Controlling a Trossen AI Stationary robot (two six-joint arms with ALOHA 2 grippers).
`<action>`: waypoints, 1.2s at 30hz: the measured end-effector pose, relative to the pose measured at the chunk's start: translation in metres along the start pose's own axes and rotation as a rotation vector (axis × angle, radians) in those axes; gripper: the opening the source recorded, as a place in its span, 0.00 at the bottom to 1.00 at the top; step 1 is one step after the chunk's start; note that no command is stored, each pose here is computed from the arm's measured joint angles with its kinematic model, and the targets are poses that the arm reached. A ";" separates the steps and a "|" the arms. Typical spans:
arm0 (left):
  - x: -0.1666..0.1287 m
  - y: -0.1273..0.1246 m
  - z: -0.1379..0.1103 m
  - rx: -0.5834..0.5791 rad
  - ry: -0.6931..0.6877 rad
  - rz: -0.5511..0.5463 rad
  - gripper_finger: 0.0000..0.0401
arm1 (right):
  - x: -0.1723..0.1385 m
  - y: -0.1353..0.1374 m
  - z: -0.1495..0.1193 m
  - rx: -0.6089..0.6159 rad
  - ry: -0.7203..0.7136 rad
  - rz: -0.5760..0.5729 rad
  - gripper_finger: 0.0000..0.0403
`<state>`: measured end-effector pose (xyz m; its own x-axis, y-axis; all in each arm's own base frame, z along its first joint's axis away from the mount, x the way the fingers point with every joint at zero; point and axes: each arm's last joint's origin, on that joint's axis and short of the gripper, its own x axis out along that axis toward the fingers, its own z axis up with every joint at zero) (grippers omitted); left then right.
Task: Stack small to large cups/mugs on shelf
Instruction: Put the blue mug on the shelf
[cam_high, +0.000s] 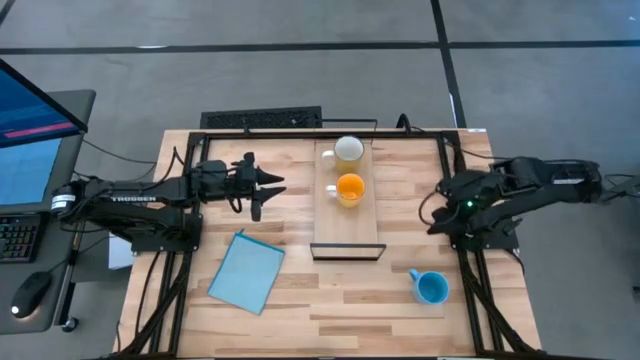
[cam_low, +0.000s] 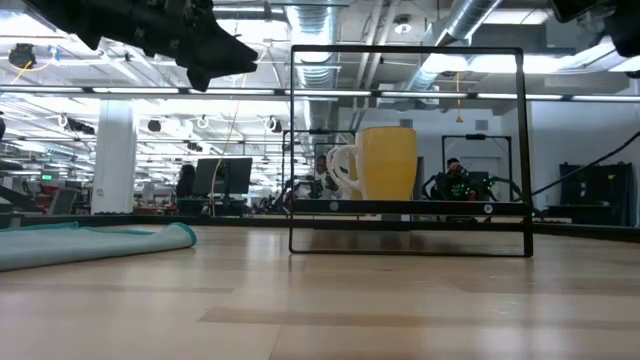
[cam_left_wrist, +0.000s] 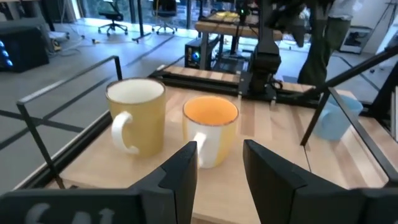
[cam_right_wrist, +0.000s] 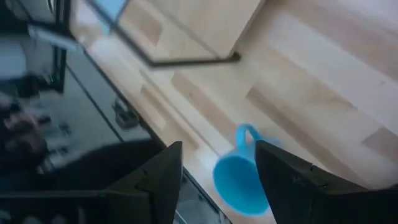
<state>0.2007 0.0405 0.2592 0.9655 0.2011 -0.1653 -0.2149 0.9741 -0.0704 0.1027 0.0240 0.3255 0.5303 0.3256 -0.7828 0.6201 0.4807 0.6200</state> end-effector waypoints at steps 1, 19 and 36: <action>0.000 0.000 -0.001 0.000 0.010 -0.001 0.30 | 0.002 0.002 -0.002 -0.025 0.021 -0.004 0.55; 0.000 -0.001 -0.006 0.034 0.061 -0.030 0.30 | 0.077 0.041 -0.044 -0.183 0.269 -0.270 0.55; 0.000 -0.001 -0.005 0.024 0.058 -0.031 0.30 | 0.120 0.043 -0.057 -0.231 0.331 -0.478 0.55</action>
<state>0.1998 0.0393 0.2538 0.9613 0.1656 -0.2203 -0.1812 0.9820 -0.0525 0.1601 0.1300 0.2558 -0.0050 0.2480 -0.9688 0.5842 0.7870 0.1984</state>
